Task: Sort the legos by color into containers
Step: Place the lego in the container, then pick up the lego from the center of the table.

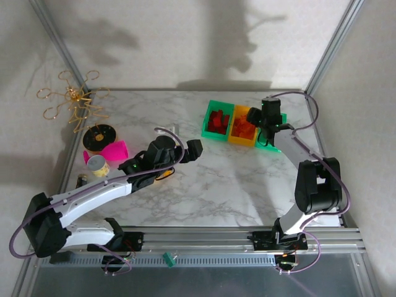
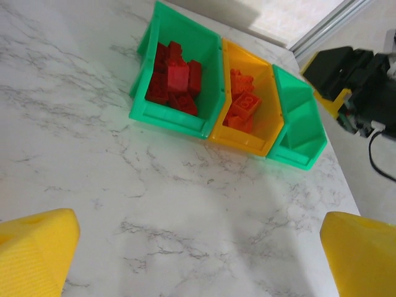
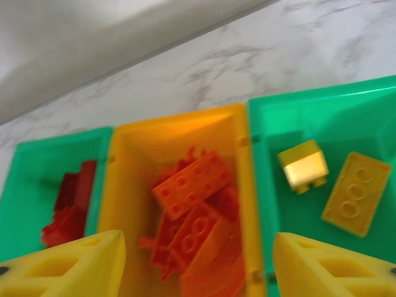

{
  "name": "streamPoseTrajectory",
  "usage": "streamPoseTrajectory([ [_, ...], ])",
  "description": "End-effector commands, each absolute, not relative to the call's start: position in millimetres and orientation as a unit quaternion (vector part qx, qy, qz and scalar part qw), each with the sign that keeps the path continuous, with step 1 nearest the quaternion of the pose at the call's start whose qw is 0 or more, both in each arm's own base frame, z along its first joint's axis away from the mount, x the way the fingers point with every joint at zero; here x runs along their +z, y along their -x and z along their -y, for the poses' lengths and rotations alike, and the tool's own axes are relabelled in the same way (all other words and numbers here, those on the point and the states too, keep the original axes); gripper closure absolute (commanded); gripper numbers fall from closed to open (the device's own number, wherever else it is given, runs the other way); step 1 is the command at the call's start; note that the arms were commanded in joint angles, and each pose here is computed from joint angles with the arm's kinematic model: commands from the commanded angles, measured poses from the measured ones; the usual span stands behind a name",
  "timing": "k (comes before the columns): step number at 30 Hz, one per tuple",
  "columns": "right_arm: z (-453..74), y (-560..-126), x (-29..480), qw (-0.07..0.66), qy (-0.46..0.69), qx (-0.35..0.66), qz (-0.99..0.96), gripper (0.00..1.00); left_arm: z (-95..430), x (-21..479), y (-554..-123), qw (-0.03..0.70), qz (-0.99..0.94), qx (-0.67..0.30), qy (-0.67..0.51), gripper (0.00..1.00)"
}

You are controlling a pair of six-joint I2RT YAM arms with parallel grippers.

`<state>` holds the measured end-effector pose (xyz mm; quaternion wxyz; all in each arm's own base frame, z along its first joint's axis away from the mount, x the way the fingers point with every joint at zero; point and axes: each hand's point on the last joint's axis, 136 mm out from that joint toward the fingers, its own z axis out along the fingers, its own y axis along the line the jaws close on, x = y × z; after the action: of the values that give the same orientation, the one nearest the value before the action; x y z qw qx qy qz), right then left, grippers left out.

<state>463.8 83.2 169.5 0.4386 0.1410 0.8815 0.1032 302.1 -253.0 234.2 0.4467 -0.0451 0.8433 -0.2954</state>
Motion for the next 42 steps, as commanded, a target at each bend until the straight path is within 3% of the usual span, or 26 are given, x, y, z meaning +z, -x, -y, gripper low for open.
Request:
streamPoseTrajectory([
  [1,-107,-446,181,0.450,-0.106,0.106,-0.881,0.34,236,236,-298,0.460,-0.841,-0.277,0.060,0.00],
  [22,-345,-332,131,0.377,0.178,0.217,-0.883,0.19,150,196,-259,0.445,-0.851,-0.218,0.173,0.00],
  [33,-432,-348,93,0.343,0.221,0.226,-0.885,0.20,120,201,-248,0.459,-0.837,-0.204,0.215,0.00],
  [42,-463,-367,66,0.333,0.231,0.212,-0.889,0.28,115,201,-249,0.468,-0.831,-0.204,0.222,0.00],
])
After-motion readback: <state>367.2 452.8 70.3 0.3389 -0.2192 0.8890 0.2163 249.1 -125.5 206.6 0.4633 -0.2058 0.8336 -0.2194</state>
